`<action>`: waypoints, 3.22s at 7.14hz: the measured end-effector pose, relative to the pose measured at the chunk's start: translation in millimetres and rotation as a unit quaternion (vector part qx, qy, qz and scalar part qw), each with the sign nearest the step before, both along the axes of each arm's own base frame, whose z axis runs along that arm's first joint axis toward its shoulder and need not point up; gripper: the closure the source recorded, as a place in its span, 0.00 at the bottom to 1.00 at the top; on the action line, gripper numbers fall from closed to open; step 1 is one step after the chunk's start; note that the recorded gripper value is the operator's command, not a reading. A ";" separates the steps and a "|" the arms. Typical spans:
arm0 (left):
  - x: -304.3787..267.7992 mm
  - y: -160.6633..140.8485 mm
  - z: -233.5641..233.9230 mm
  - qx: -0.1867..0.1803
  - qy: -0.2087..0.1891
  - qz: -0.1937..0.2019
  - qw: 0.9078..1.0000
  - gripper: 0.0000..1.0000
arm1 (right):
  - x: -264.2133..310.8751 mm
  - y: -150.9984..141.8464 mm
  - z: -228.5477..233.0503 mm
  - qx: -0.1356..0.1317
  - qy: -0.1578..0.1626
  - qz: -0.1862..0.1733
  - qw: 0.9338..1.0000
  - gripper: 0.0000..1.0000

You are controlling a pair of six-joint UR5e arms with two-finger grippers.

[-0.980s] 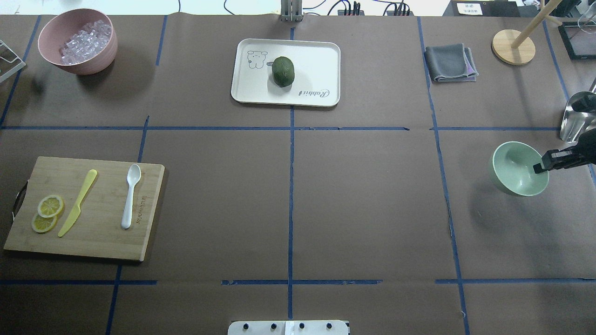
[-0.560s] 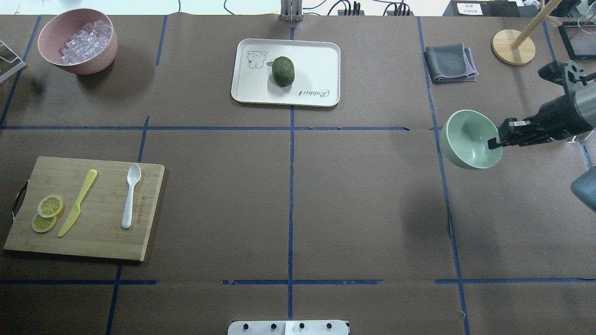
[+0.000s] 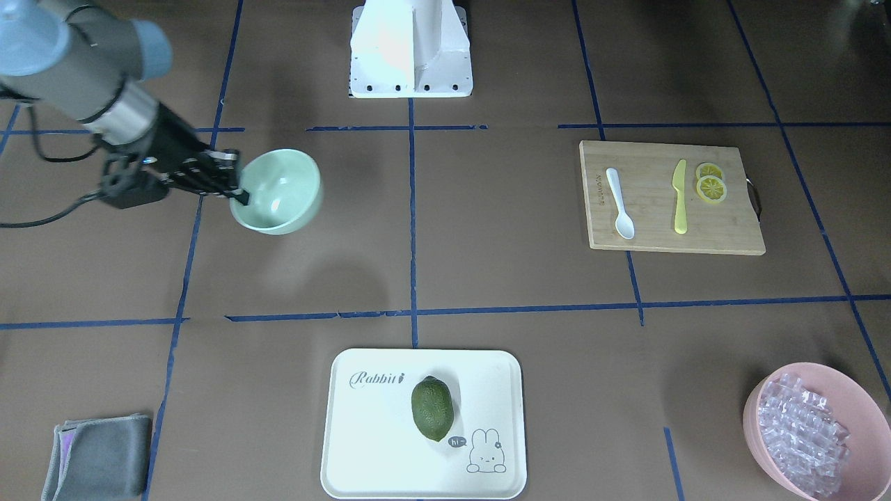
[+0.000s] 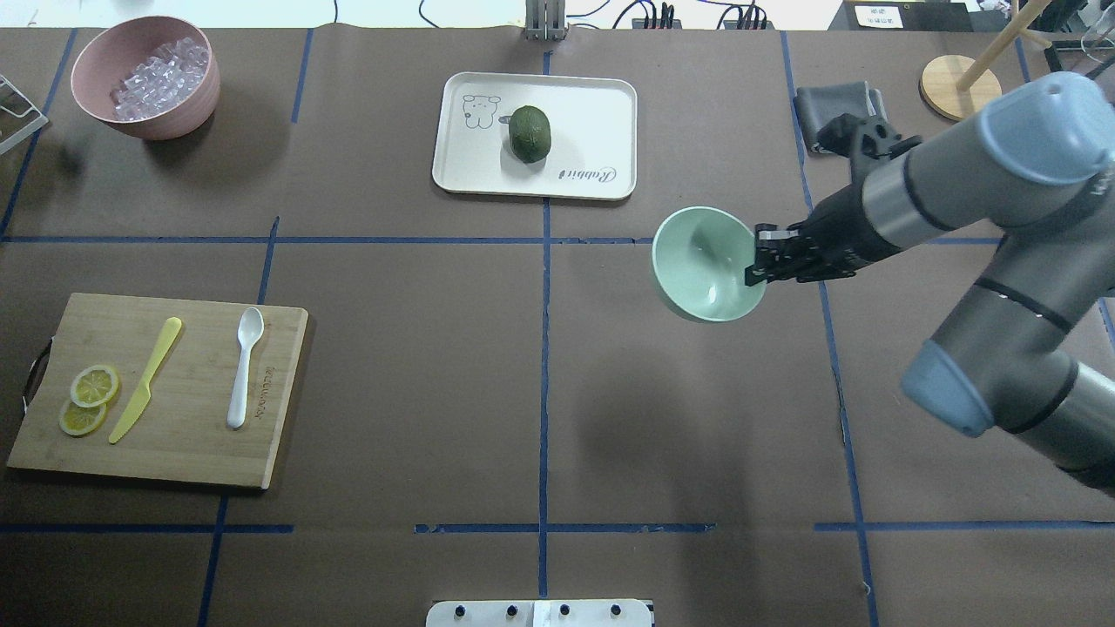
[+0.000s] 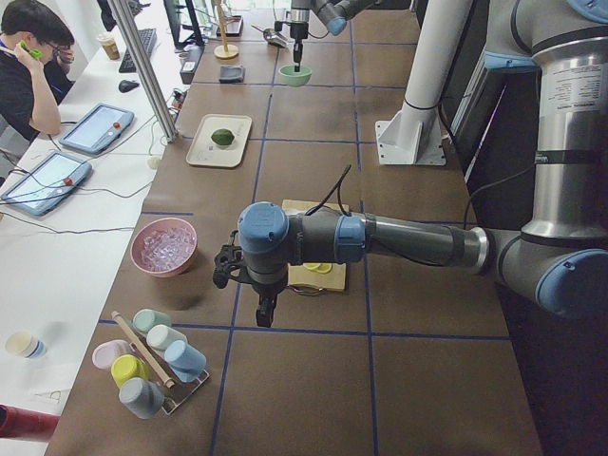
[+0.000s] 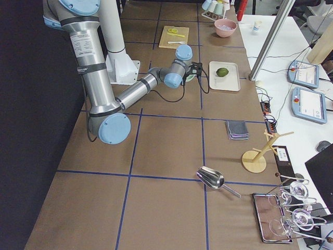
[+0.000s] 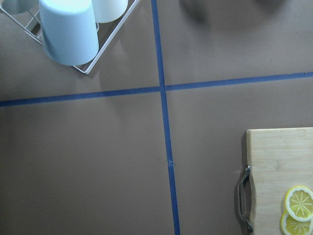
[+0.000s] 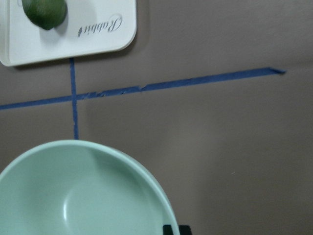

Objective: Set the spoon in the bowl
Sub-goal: 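Carry the bowl with the right gripper to the table center and set it down, then release the bowl and withdraw the right gripper while the left gripper reaches toward the spoon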

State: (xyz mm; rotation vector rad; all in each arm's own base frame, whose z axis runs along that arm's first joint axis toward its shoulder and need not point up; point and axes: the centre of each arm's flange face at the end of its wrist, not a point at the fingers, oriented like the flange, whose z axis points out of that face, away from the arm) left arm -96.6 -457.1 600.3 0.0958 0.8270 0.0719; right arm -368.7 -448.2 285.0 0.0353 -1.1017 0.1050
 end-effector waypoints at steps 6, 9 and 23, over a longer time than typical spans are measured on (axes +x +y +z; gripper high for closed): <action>0.5 5.2 4.8 -0.005 0.001 0.000 1.000 0.00 | -181.5 62.9 -68.4 0.013 0.083 0.025 0.996 0.97; 0.5 4.8 5.0 -0.006 0.001 0.000 1.000 0.00 | -193.4 57.1 -57.9 0.009 0.098 0.027 0.995 0.81; 261.7 27.7 -207.8 -0.015 0.044 -0.042 0.998 0.01 | 42.4 -37.0 4.5 0.082 0.190 -0.023 0.978 0.00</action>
